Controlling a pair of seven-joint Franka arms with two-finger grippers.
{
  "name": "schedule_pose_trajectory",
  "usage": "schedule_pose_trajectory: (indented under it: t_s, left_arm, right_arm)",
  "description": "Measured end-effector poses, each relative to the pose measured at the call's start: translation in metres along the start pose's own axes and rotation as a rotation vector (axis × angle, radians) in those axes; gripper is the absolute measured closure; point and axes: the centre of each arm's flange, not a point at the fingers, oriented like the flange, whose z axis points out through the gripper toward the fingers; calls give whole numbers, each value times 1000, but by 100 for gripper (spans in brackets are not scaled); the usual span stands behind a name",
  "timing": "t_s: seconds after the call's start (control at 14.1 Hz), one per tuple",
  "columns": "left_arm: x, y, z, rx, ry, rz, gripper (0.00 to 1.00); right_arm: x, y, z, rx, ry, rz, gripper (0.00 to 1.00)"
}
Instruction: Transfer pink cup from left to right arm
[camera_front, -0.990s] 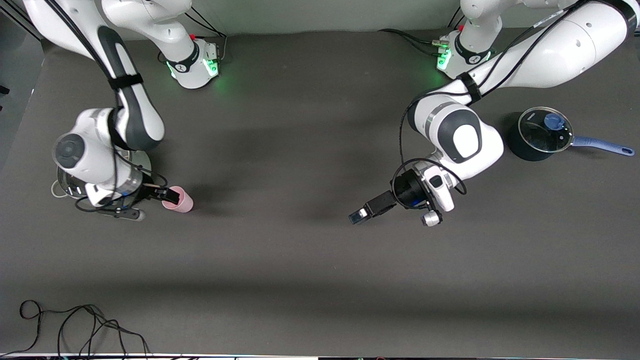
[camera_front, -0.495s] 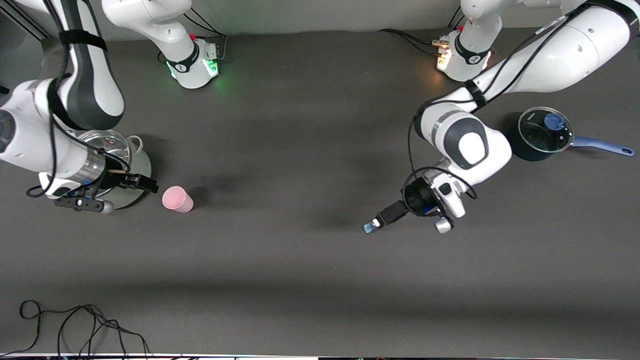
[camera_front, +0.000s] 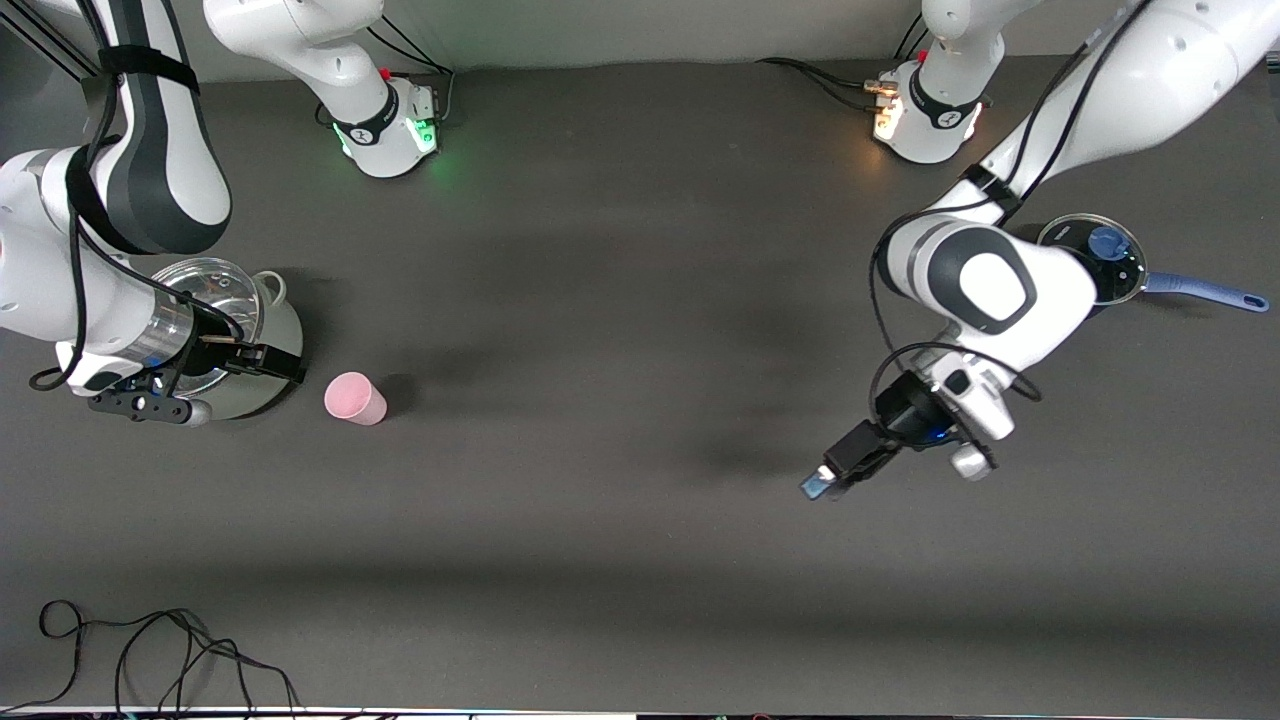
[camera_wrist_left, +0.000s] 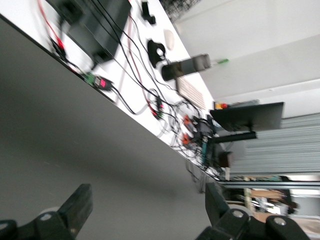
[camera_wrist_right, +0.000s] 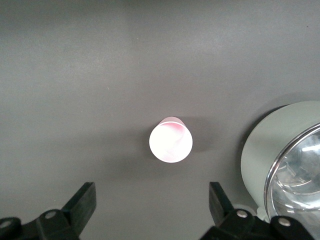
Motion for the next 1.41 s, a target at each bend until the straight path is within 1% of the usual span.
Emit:
schedule_pose_trajectory:
  t_s: [0.14, 0.21, 0.28, 0.35, 0.42, 0.57, 0.64, 0.78, 0.92, 1.06, 1.13, 1.27, 1.41]
  left_arm:
    - [8, -1, -14, 28, -13, 29, 0]
    - [14, -1, -21, 38, -37, 37, 0]
    - [22, -1, -27, 48, -83, 44, 0]
    - [31, -2, -34, 72, -149, 48, 0]
    - [40, -5, -43, 119, -229, 51, 0]
    - [54, -14, -68, 262, -395, 83, 0]
    - [59, -16, -83, 338, -466, 114, 0]
    - [69, -15, -116, 482, -579, 185, 0]
    - [75, -10, -150, 647, -661, 270, 0]
    - [80, -2, -178, 810, -723, 344, 0]
    - [85, 5, -189, 864, -739, 363, 0]
    - [93, 21, -207, 918, -753, 376, 0]
    - [96, 40, -221, 943, -768, 378, 0]
  right_arm:
    - [0, 0, 0, 0, 0, 0, 0]
    - [0, 0, 0, 0, 0, 0, 0]
    - [0, 0, 0, 0, 0, 0, 0]
    - [0, 0, 0, 0, -1, 0, 0]
    - [0, 0, 0, 0, -1, 0, 0]
    - [0, 0, 0, 0, -1, 0, 0]
    - [0, 0, -1, 0, 0, 0, 0]
    - [1, -1, -10, -1, -3, -2, 0]
    - [1, -4, -36, -9, -16, -11, 0]
    - [-2, -4, -74, -35, -21, -23, 0]
    - [-5, -5, -95, -35, -14, -27, 0]
    - [-17, -4, -136, -26, 2, -33, 0]
    - [-31, 0, -166, -21, 17, -36, 0]
